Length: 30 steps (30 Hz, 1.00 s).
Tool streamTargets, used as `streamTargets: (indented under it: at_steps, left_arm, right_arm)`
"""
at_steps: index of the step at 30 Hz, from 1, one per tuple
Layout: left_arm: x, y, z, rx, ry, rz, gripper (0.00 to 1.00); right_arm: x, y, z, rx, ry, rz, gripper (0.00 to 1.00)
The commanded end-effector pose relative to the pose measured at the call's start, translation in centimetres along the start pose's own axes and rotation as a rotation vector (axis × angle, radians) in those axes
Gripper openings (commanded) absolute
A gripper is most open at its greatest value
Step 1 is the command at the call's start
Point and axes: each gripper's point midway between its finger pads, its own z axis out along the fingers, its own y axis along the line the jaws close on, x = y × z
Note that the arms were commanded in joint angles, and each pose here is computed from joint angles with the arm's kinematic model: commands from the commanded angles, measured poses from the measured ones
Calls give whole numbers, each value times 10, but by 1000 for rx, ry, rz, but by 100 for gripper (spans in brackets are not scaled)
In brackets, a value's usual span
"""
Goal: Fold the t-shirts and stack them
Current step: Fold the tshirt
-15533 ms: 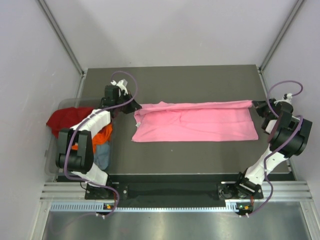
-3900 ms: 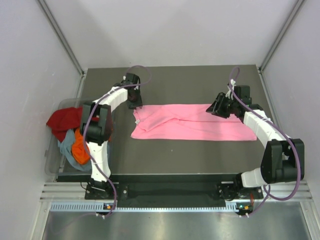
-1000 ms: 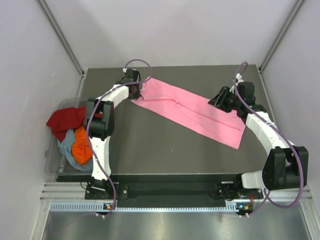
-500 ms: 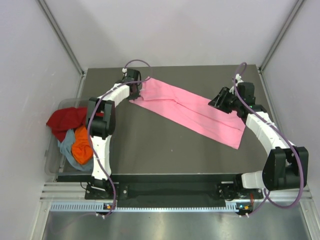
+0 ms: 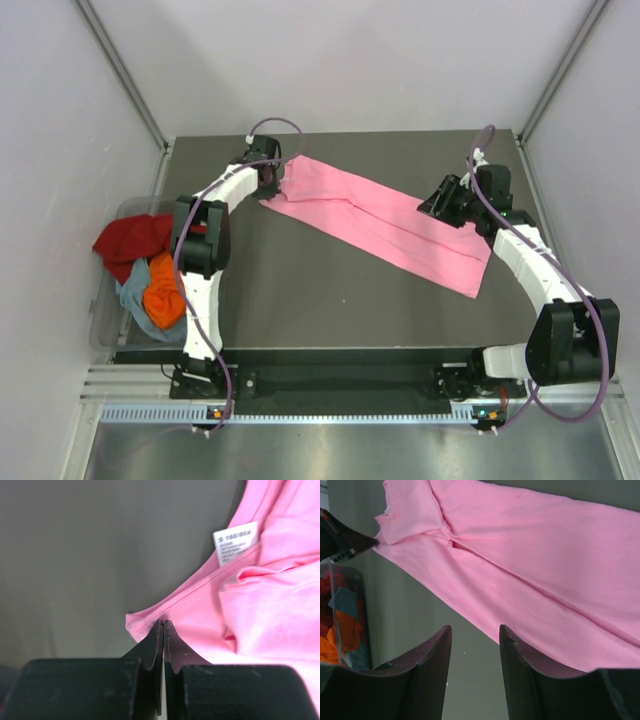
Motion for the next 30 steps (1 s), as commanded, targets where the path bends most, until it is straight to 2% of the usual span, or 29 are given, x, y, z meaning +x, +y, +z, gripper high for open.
streamTargets:
  at_steps: [1, 9, 15, 18, 19, 23, 30]
  left_arm:
    - [-8, 10, -17, -24, -23, 6, 0]
    - [30, 25, 6, -89, 52, 22, 0]
    - [7, 25, -13, -98, 13, 22, 0]
    - [-18, 18, -33, -65, -30, 21, 10]
    - [-31, 14, -41, -54, -53, 8, 17]
    - [-44, 16, -65, -61, -90, -65, 31]
    - [-33, 1, -80, 45, -115, -264, 38]
  right_arm:
    - [-27, 22, -16, -44, -81, -52, 44]
    - [-22, 18, -10, -39, -67, -48, 44]
    - [-28, 21, -13, -43, -82, -49, 44]
    - [-27, 22, -14, -41, -82, -36, 44]
    - [-27, 22, -14, -40, -82, -32, 44]
    - [-23, 22, -18, -38, -76, -28, 45]
    - [-18, 24, -26, -38, -77, -26, 45]
